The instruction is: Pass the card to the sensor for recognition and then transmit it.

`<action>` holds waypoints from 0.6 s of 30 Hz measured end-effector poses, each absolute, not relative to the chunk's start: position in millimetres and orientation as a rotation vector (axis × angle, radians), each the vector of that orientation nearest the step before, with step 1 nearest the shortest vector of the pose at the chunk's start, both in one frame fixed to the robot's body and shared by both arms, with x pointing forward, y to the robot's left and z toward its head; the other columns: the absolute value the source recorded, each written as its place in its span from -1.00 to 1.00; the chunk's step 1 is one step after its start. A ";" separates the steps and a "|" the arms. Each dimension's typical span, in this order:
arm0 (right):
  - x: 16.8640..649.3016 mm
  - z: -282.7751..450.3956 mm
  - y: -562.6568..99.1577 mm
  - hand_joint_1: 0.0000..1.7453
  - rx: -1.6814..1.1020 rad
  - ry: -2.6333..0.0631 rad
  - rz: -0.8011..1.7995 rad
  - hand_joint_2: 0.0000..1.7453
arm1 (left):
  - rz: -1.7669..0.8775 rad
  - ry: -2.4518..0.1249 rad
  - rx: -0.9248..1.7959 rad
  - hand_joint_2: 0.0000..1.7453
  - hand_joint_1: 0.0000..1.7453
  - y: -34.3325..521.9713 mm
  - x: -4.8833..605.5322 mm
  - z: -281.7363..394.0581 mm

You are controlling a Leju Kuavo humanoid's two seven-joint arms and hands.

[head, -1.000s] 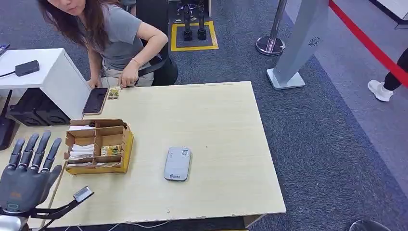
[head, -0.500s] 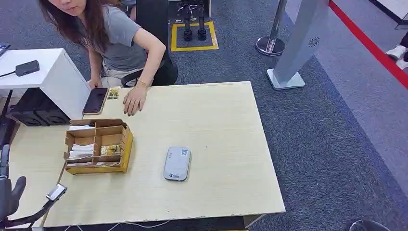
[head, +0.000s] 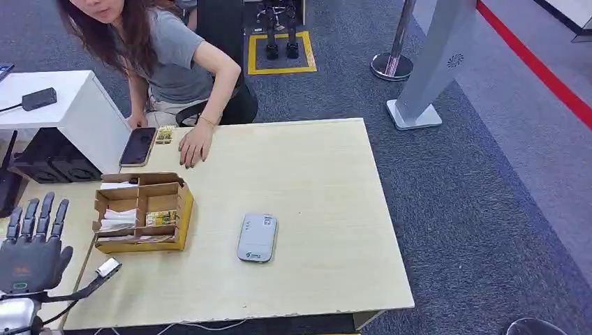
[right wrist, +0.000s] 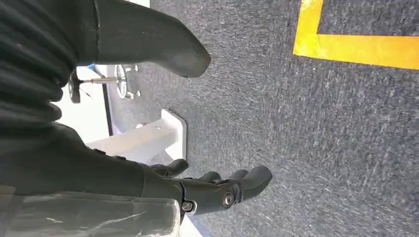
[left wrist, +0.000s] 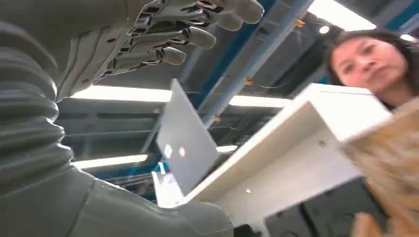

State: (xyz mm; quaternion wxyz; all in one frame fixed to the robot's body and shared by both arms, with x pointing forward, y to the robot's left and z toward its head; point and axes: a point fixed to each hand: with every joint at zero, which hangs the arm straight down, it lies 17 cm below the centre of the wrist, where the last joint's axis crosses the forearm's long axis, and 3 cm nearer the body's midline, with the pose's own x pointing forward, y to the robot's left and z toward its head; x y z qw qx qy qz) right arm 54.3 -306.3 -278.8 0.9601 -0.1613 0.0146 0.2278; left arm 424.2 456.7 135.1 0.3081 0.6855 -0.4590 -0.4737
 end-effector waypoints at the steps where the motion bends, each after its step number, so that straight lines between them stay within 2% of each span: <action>1: 54.8 -278.7 -306.3 -1.00 -0.327 0.029 0.462 1.00 | -1.256 -1.218 1.806 1.00 -1.00 454.8 426.9 134.2; 18: 56.7 -278.6 -306.5 -1.00 -0.328 0.024 0.463 1.00 | -1.278 -1.297 1.725 1.00 -1.00 412.0 451.1 121.5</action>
